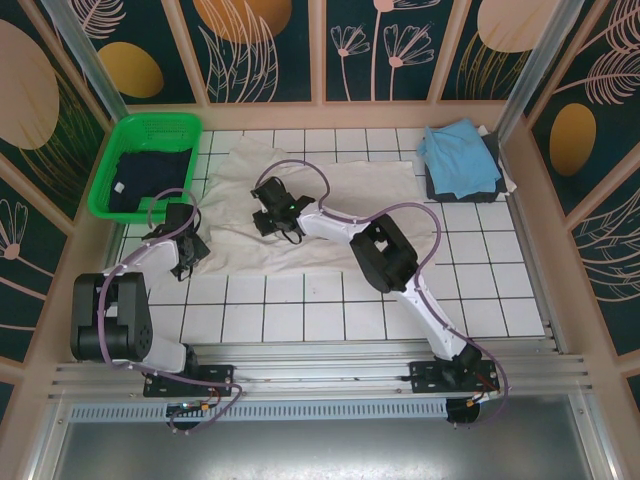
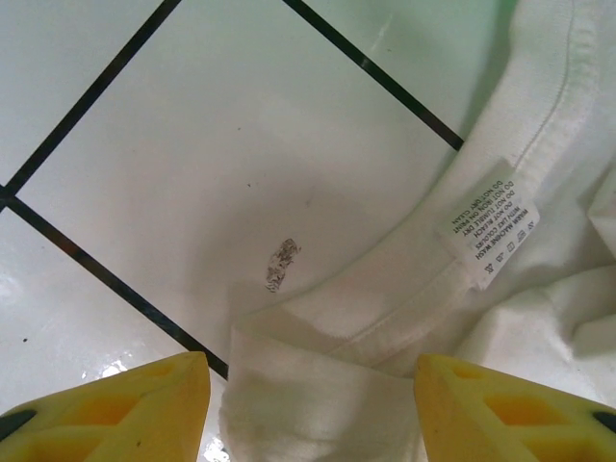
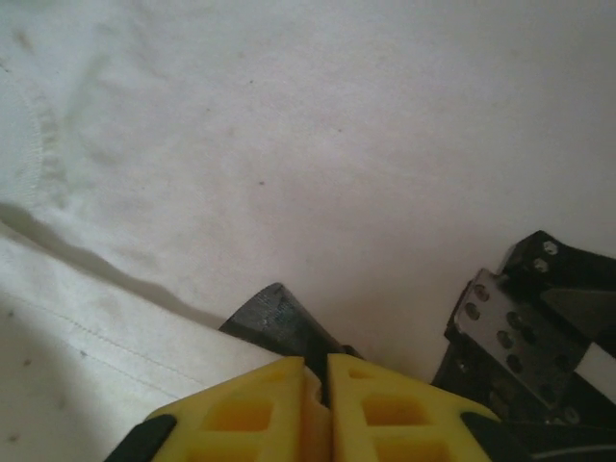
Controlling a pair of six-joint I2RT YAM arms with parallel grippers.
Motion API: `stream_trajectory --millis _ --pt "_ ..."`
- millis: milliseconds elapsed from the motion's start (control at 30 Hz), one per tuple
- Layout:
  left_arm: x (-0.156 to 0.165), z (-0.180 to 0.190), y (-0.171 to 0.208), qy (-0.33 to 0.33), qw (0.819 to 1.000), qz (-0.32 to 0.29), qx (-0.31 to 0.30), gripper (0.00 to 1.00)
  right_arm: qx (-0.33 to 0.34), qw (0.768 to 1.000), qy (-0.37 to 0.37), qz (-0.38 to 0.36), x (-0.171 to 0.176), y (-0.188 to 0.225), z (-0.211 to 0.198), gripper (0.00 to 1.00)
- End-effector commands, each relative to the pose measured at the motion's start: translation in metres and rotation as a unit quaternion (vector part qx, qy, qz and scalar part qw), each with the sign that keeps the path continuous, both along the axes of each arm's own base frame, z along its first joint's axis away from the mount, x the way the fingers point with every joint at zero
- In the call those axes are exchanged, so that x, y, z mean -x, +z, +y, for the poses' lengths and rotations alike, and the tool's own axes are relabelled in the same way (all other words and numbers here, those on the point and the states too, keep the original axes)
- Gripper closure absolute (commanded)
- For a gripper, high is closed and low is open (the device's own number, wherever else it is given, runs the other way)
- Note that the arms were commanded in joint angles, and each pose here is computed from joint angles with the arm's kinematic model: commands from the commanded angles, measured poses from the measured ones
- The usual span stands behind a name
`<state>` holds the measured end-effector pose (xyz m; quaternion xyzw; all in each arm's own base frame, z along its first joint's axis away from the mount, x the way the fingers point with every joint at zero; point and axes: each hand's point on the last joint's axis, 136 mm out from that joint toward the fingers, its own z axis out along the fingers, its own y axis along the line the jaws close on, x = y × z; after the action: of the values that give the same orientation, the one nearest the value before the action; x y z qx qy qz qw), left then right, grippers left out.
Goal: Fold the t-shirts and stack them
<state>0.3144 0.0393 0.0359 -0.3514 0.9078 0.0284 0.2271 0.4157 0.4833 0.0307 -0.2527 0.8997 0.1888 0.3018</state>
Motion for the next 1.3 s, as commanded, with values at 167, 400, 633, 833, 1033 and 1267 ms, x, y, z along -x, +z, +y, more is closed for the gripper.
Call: stream_trajectory --millis 167,400,633,833,1033,1267 --pt "0.003 -0.003 -0.017 -0.014 1.000 0.020 0.008 0.46 -0.014 0.998 -0.019 -0.052 -0.002 0.055 -0.003 0.88" --pt "0.009 -0.006 -0.029 -0.015 0.999 0.033 0.015 0.53 -0.015 0.997 -0.026 -0.065 -0.006 0.072 -0.010 0.88" --pt "0.014 -0.006 -0.039 -0.018 0.999 0.048 0.016 0.61 -0.036 0.993 -0.075 -0.085 -0.017 0.081 -0.032 0.92" --pt "0.016 -0.007 -0.046 -0.021 0.998 0.057 0.024 0.64 -0.065 0.983 -0.147 -0.091 -0.030 0.067 -0.072 0.94" --pt "0.017 -0.006 -0.047 -0.023 0.998 0.061 0.022 0.64 -0.105 0.976 -0.176 -0.071 -0.031 0.046 -0.092 0.94" --pt "0.019 -0.006 -0.048 -0.026 0.997 0.068 0.021 0.65 -0.116 0.980 -0.151 -0.059 -0.030 0.052 -0.083 0.84"
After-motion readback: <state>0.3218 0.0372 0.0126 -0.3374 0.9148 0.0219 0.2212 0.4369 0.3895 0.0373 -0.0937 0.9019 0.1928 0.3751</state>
